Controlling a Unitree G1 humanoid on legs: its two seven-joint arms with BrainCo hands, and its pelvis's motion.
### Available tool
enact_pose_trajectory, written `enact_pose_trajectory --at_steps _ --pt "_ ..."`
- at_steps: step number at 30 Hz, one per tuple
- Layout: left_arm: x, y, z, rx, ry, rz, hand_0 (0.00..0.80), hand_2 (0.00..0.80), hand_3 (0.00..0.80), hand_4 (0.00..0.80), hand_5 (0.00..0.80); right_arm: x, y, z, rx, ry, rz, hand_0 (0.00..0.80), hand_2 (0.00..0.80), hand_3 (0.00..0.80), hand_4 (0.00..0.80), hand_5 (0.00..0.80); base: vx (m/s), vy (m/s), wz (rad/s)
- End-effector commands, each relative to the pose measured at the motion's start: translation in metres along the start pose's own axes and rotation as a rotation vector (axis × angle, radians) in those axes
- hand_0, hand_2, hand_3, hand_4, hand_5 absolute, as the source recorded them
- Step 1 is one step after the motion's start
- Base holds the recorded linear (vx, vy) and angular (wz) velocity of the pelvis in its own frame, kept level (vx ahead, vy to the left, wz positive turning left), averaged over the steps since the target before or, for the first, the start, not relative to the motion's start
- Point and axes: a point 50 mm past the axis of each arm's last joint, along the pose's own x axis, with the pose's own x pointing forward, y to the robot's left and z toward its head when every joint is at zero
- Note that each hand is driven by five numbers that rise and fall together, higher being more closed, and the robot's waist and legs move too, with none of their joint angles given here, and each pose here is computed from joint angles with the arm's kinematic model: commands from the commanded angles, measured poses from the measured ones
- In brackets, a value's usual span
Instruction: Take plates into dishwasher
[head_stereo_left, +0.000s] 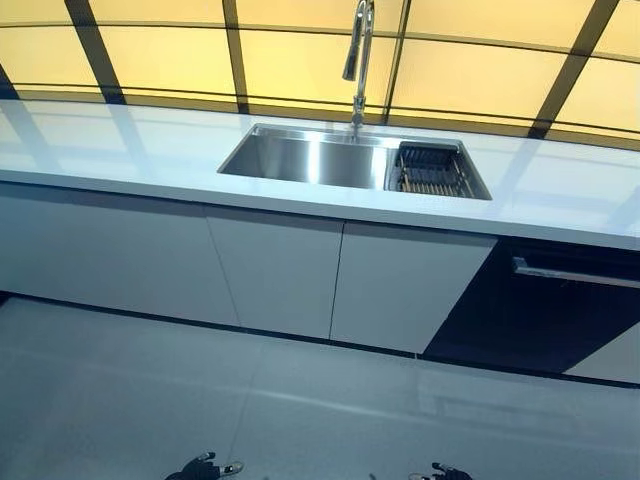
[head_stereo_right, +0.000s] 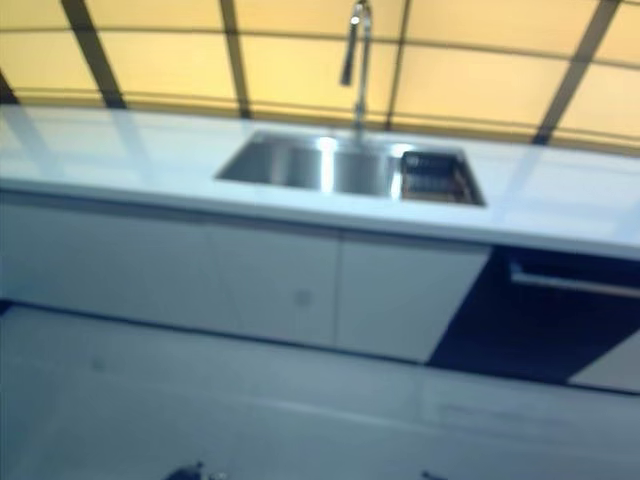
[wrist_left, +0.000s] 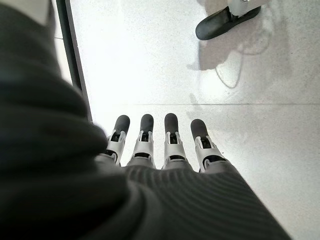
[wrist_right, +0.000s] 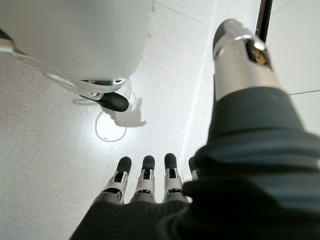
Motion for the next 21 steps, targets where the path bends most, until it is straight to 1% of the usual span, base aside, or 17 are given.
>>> enact_pose_trajectory --at_steps 1,10,21 --pt "0.003 -0.008 0.015 0.004 -0.043 -0.017 0.000 0.000 0.000 0.000 0.000 -0.001 -0.015 0.006 -0.008 0.020 -0.050 0.000 0.000 0.000 0.000 0.000 0.000 0.000 0.00" --pt "0.002 -0.007 0.005 0.007 -0.008 -0.008 0.000 0.000 0.000 0.000 0.000 -0.001 -0.013 -0.002 -0.015 0.052 -0.047 0.000 0.000 0.000 0.000 0.000 -0.012 -0.008 -0.04" --pt "0.003 -0.009 0.005 0.004 -0.004 -0.017 0.000 0.000 0.000 0.000 0.000 -0.001 -0.013 -0.003 -0.016 0.050 -0.053 0.000 0.000 0.000 0.000 0.000 -0.008 0.001 -0.02"
